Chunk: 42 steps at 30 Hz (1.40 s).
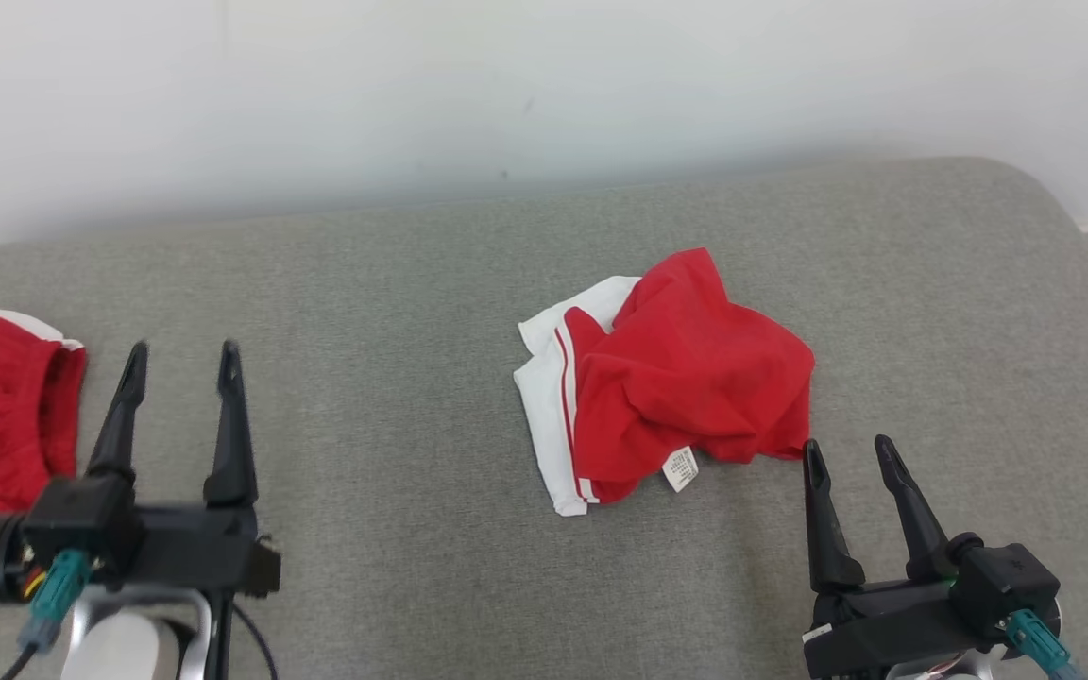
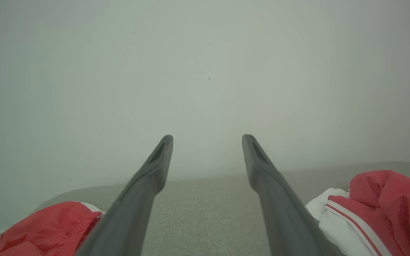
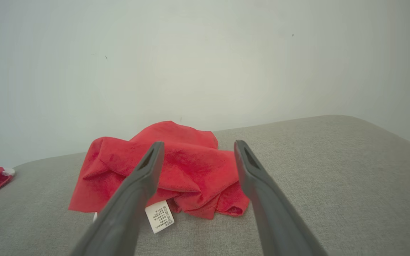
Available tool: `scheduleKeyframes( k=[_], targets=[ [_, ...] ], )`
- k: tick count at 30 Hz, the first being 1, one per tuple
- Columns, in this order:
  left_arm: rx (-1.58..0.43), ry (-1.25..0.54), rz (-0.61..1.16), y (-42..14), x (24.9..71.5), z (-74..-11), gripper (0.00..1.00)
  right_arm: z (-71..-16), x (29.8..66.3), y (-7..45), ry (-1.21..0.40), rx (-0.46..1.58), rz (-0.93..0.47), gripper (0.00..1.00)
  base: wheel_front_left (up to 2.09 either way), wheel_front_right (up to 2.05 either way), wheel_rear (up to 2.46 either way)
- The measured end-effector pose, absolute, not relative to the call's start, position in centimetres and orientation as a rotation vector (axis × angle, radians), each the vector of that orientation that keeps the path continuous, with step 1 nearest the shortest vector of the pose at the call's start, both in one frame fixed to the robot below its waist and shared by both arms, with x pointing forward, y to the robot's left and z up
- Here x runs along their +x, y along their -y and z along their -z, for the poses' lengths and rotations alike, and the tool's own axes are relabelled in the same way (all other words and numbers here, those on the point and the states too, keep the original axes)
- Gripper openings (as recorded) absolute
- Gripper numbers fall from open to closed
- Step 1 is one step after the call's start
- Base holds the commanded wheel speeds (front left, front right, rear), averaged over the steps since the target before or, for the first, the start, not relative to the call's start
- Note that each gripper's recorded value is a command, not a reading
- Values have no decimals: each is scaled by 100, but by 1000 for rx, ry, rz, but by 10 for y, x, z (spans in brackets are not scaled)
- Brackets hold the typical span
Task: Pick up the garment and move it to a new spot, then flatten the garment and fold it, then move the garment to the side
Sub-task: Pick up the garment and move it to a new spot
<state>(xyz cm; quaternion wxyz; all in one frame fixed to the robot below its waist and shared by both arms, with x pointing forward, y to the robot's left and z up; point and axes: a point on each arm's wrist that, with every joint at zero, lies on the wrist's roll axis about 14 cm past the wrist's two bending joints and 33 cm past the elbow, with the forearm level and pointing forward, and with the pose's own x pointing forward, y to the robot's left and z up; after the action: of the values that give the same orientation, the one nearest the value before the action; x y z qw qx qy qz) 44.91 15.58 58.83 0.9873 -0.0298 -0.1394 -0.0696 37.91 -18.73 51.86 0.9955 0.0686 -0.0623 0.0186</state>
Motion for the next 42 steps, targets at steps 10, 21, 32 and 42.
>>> scheduleKeyframes(
  k=[10, 21, 32, 42],
  targets=[
    [-3, 203, 73, -183, 408, -558, 100, -520, 380, 176, 127, 128, -73, 100, 0, 0, 0],
    [-35, 135, 23, -186, 375, -534, 100, -519, 367, 168, 123, 118, -95, 100, 0, 0, 0],
    [-53, 93, -31, -194, 355, -519, 100, -519, 358, 173, 122, 101, -83, 100, 0, 0, 0],
    [-24, 138, -10, -197, 350, -531, 100, -515, 354, 175, 112, 94, -77, 100, 0, 0, 0]
  ],
)
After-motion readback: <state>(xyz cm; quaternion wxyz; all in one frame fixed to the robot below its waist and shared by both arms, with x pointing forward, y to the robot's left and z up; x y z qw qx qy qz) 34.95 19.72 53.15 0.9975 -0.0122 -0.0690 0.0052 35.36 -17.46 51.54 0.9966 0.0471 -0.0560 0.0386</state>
